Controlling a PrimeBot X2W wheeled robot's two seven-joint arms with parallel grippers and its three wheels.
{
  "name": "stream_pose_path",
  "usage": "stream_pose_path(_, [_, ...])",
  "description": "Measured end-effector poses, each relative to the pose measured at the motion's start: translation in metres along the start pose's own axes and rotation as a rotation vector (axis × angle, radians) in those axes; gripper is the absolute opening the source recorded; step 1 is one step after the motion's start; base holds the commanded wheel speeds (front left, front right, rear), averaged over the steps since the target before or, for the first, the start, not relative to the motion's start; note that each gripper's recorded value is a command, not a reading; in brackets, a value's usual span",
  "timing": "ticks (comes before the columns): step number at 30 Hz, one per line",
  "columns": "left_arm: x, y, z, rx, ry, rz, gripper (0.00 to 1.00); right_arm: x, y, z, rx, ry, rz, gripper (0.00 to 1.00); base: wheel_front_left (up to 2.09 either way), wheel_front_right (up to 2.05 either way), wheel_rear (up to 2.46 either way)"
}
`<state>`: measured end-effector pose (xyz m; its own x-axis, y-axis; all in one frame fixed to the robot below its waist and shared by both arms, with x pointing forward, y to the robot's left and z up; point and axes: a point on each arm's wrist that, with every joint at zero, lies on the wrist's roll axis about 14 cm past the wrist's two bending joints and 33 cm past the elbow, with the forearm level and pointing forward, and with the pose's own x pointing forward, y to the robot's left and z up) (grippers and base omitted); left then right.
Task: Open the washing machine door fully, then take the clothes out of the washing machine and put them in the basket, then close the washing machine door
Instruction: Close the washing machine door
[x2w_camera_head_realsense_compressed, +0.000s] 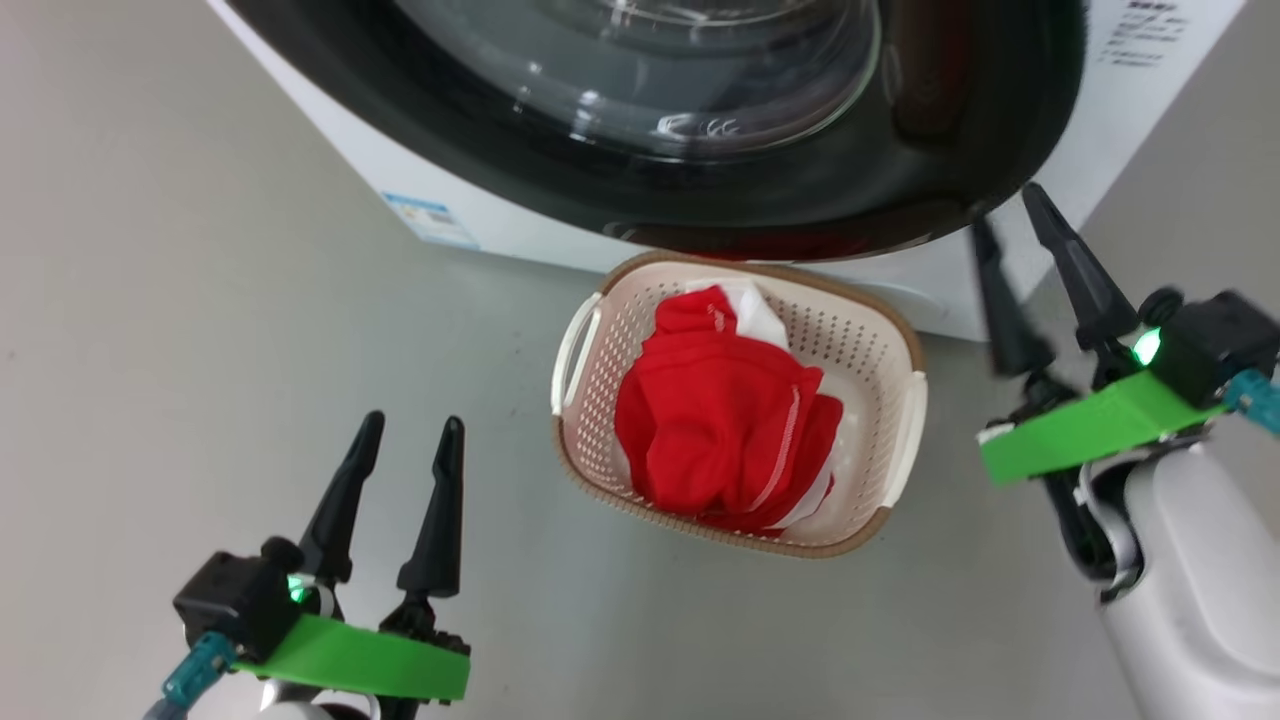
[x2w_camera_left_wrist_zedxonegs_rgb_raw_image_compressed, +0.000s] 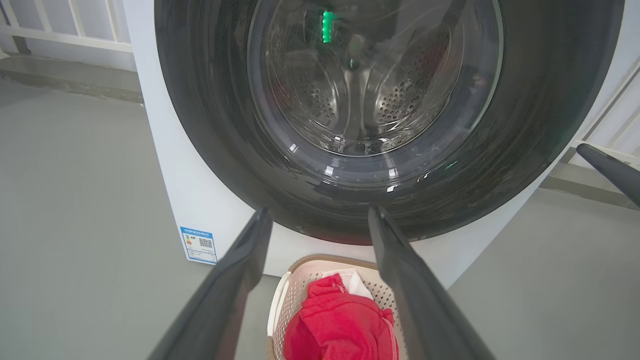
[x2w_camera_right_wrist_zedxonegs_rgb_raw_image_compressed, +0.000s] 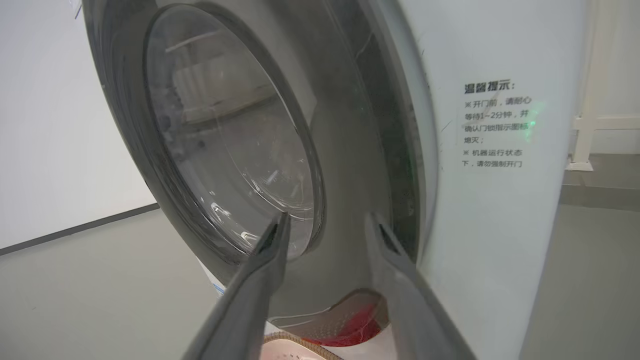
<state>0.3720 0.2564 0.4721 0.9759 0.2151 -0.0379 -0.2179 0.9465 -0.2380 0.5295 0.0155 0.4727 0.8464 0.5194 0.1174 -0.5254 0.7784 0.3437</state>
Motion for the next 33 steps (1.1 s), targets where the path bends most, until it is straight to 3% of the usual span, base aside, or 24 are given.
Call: stream_pose_path(33, [-0.022, -0.028, 0.005, 0.049, -0.002, -0.172, 1.00, -0.169, -0.050, 0.010, -0.031, 0.077, -0.347, 1.00, 0.00, 0.00, 0.00])
